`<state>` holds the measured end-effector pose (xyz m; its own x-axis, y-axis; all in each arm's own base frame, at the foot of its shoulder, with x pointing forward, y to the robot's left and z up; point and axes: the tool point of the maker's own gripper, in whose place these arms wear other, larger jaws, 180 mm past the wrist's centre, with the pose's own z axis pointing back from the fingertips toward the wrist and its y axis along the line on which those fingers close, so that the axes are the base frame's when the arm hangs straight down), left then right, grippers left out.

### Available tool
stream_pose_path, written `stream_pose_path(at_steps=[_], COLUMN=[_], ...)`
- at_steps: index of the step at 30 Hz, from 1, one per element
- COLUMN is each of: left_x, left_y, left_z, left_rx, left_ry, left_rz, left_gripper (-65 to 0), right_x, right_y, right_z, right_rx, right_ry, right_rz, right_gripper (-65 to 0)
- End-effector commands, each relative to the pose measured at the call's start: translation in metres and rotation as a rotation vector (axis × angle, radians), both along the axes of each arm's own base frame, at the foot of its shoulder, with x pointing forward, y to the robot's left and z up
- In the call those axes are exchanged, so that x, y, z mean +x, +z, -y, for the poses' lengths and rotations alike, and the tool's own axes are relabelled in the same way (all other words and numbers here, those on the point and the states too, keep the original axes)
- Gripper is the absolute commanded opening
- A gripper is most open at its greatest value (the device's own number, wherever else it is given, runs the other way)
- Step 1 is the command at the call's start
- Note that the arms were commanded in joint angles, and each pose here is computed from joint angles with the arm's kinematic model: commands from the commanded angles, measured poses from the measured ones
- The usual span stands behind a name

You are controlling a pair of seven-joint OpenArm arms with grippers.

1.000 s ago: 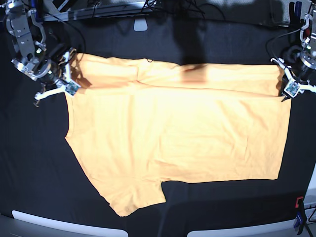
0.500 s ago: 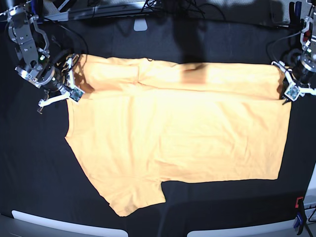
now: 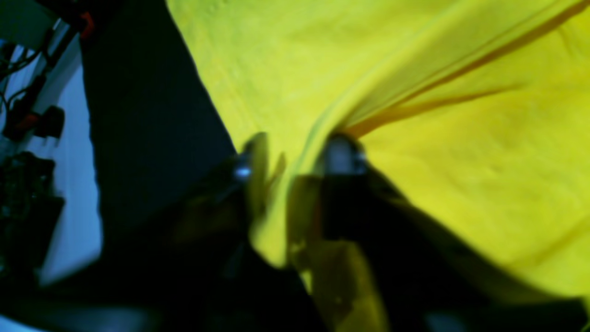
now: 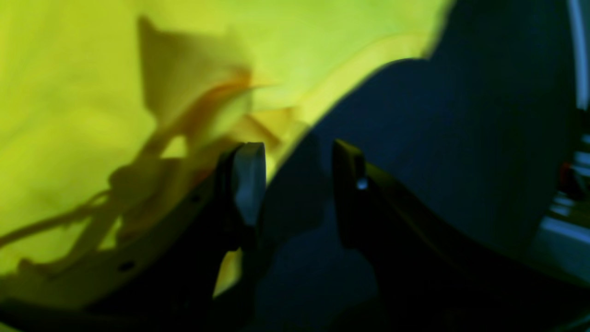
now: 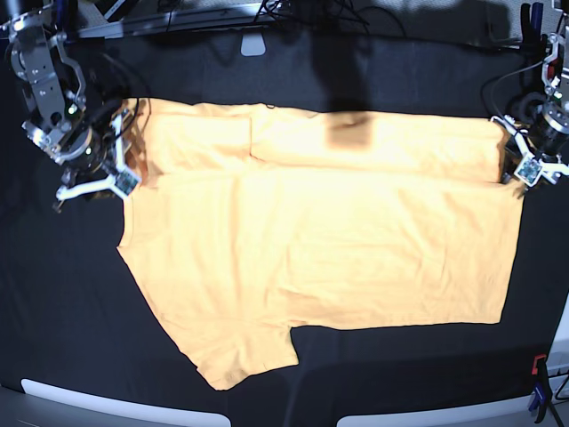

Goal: Layout the t-shirt on the table in an organized manner, then fold the t-shirt properly
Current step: 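Lower the shirt with both grippers and adjust the grip on the shoulders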

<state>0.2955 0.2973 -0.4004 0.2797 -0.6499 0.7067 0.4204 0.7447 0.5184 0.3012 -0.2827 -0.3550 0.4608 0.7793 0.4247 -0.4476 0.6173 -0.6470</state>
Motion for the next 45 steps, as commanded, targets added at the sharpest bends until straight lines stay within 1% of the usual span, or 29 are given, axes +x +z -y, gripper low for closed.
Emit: stream_pose_path(at_steps=[1, 5, 9, 13, 15, 17, 19, 22, 27, 30, 33, 35, 39, 45], left_x=[0.010, 0.014, 0.012, 0.008, 0.005, -0.001, -0.010, -0.028, -0.061, -0.085, -0.113, -0.124, -0.112, -0.087], left_y=[0.018, 0.025, 0.026, 0.025, 0.026, 0.029, 0.031, 0.032, 0.024, 0.016, 0.002, -0.002, -0.001, -0.002], left_z=[-0.010, -0.027, -0.045, -0.061, -0.066, -0.066, -0.061, -0.045, -0.020, -0.008, 0.002, 0.009, 0.006, -0.014], left_rx=[0.020, 0.076, 0.131, 0.183, 0.204, 0.224, 0.243, 0.289, 0.429, 0.506, 0.524, 0.517, 0.518, 0.523], left_ry=[0.000, 0.040, 0.066, 0.087, 0.085, 0.063, 0.021, -0.064, -0.204, -0.299, -0.404, -0.463, -0.429, -0.378], left_rz=[0.052, 0.075, 0.035, -0.007, -0.019, -0.029, -0.042, -0.069, -0.132, -0.170, -0.238, -0.242, -0.222, -0.194], left_gripper=[-42.2, -42.2, -42.2, -42.2, -42.2, -42.2, -42.2, -42.2, -42.2, -42.2, -42.2, -42.2, -42.2, -42.2], right_x=[0.009, 0.007, 0.008, 0.011, 0.011, 0.009, 0.003, -0.012, -0.040, -0.051, -0.056, -0.056, -0.057, -0.060], right_y=[0.015, 0.014, 0.015, 0.028, 0.036, 0.045, 0.054, 0.061, 0.059, 0.056, 0.053, 0.053, 0.052, 0.049], right_z=[0.005, 0.007, 0.011, 0.031, 0.041, 0.049, 0.051, 0.040, 0.012, 0.005, 0.004, 0.004, 0.003, 0.003], right_rx=[-0.013, -0.017, -0.022, -0.033, 0.003, 0.047, 0.070, 0.067, 0.074, 0.065, 0.062, 0.064, 0.070, 0.070], right_ry=[-0.001, -0.009, -0.019, -0.081, -0.125, -0.163, -0.175, -0.128, -0.046, -0.027, -0.027, -0.027, -0.026, -0.026], right_rz=[0.043, 0.036, 0.037, 0.064, 0.085, 0.107, 0.127, 0.114, 0.067, 0.043, 0.028, 0.027, 0.024, 0.012], right_gripper=[-41.4, -41.4, -41.4, -41.4, -41.4, -41.4, -41.4, -41.5, -41.5, -41.5, -41.5, -41.5, -41.5, -41.5])
